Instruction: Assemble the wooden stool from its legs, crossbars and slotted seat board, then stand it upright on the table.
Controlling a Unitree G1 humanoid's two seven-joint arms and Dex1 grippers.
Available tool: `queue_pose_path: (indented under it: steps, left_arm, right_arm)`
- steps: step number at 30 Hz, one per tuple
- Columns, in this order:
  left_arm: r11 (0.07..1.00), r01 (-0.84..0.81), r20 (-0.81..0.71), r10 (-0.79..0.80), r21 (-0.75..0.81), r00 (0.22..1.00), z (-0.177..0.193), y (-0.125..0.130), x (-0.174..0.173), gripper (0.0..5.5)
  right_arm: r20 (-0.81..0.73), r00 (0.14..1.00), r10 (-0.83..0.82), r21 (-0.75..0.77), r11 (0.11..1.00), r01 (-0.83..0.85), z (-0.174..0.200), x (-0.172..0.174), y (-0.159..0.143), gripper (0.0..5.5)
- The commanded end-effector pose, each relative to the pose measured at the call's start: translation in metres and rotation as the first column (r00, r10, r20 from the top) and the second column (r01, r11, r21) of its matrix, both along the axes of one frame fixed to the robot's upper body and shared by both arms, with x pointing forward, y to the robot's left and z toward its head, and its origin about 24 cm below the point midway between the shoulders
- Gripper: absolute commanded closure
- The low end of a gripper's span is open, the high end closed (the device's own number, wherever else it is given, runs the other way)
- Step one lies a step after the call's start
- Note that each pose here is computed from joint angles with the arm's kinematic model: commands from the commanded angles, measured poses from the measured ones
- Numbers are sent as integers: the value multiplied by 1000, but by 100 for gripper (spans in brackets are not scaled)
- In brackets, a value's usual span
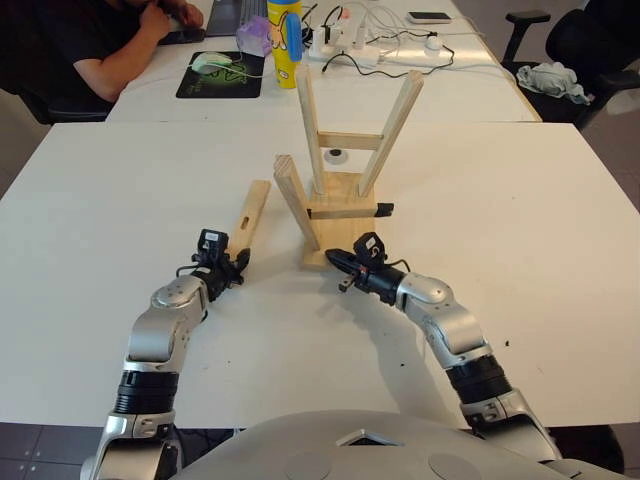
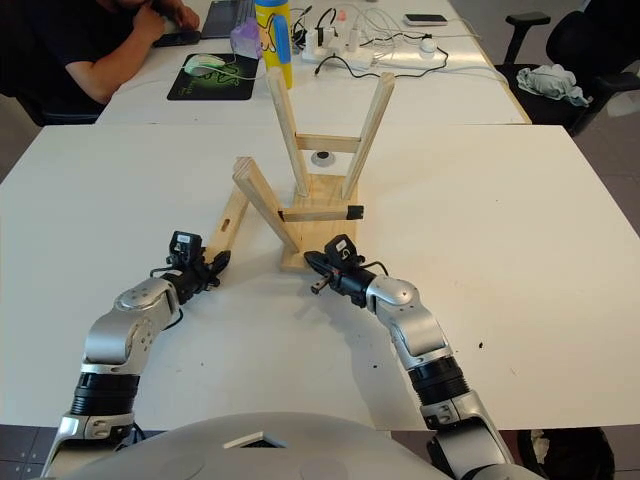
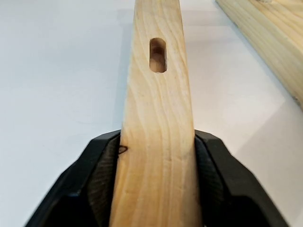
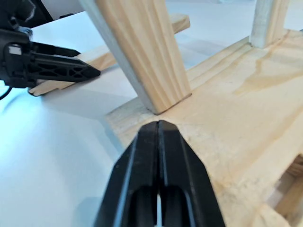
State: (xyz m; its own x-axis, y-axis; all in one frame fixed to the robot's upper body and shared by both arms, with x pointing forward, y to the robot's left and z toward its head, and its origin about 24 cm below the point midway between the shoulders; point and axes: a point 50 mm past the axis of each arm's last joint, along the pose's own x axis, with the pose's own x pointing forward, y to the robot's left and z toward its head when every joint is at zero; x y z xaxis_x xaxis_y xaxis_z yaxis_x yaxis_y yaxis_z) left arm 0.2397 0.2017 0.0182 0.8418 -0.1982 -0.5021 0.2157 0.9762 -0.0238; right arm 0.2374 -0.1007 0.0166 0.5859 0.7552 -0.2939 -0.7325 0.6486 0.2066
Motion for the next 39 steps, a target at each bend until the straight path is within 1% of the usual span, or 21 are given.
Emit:
queue_pose_path:
  steps: [1, 2, 4, 5, 6, 8, 9, 11, 13, 15, 18, 20, 23, 25, 27, 30, 34, 39]
  left_arm:
    - [995, -100, 107, 103, -27, 989, 8, 34, -2, 342]
    - [992, -113, 174, 122, -60, 977, 18, 40, 1, 342]
    - [983, -98, 352, 148, -155, 924, 50, 46, 10, 342]
    - [977, -54, 428, 140, -207, 893, 69, 47, 13, 342]
    - [975, 22, 512, 96, -219, 853, 92, 47, 15, 342]
    - [956, 154, 624, 37, -249, 781, 131, 44, 17, 342]
    - [947, 208, 666, 7, -244, 746, 147, 42, 17, 342]
    - [913, 338, 730, -70, -227, 680, 182, 37, 16, 342]
    - [855, 486, 763, -189, -182, 618, 212, 26, 10, 342]
    - [803, 585, 760, -309, -114, 572, 233, 17, 6, 342]
    - [705, 709, 708, -486, -29, 512, 256, 5, 0, 342]
    - [635, 772, 676, -567, -4, 470, 266, -5, -2, 342]
    - [529, 848, 661, -625, -30, 414, 278, -16, -6, 342]
    - [465, 884, 622, -681, -40, 386, 278, -22, -10, 342]
    - [414, 908, 580, -726, -62, 370, 272, -29, -12, 342]
    - [357, 925, 514, -773, -132, 371, 250, -38, -16, 342]
    - [331, 918, 436, -808, -219, 396, 217, -44, -19, 342]
    - [316, 914, 397, -827, -255, 397, 204, -40, -20, 343]
  right_arm:
    - [-108, 988, 106, 112, 989, -94, -2, -24, -1, 527]
    - [-128, 982, 141, 150, 981, -121, 1, -31, -3, 512]
    - [-187, 960, 207, 261, 953, -155, 12, -49, -15, 482]
    - [-218, 944, 248, 295, 939, -178, 18, -57, -25, 466]
    - [-251, 915, 317, 323, 918, -230, 27, -68, -39, 452]
    - [-269, 870, 412, 386, 874, -295, 50, -77, -61, 426]
    - [-250, 860, 444, 431, 847, -312, 65, -76, -67, 411]
    - [-142, 855, 498, 518, 774, -365, 103, -67, -76, 383]
    - [24, 867, 498, 593, 691, -414, 144, -49, -78, 356]
    - [147, 891, 430, 638, 647, -418, 176, -32, -77, 327]
    - [218, 923, 318, 671, 638, -378, 205, -11, -76, 273]
    - [221, 927, 302, 676, 638, -369, 212, -9, -76, 241]
    - [199, 929, 310, 671, 648, -360, 214, -8, -73, 195]
    - [193, 929, 316, 641, 677, -363, 212, -6, -72, 173]
    - [183, 929, 321, 621, 695, -363, 210, -5, -72, 135]
    - [177, 930, 321, 593, 719, -361, 206, -4, -73, 132]
    - [190, 921, 339, 564, 730, -385, 208, -3, -74, 132]
    - [201, 881, 429, 544, 699, -465, 215, -8, -78, 132]
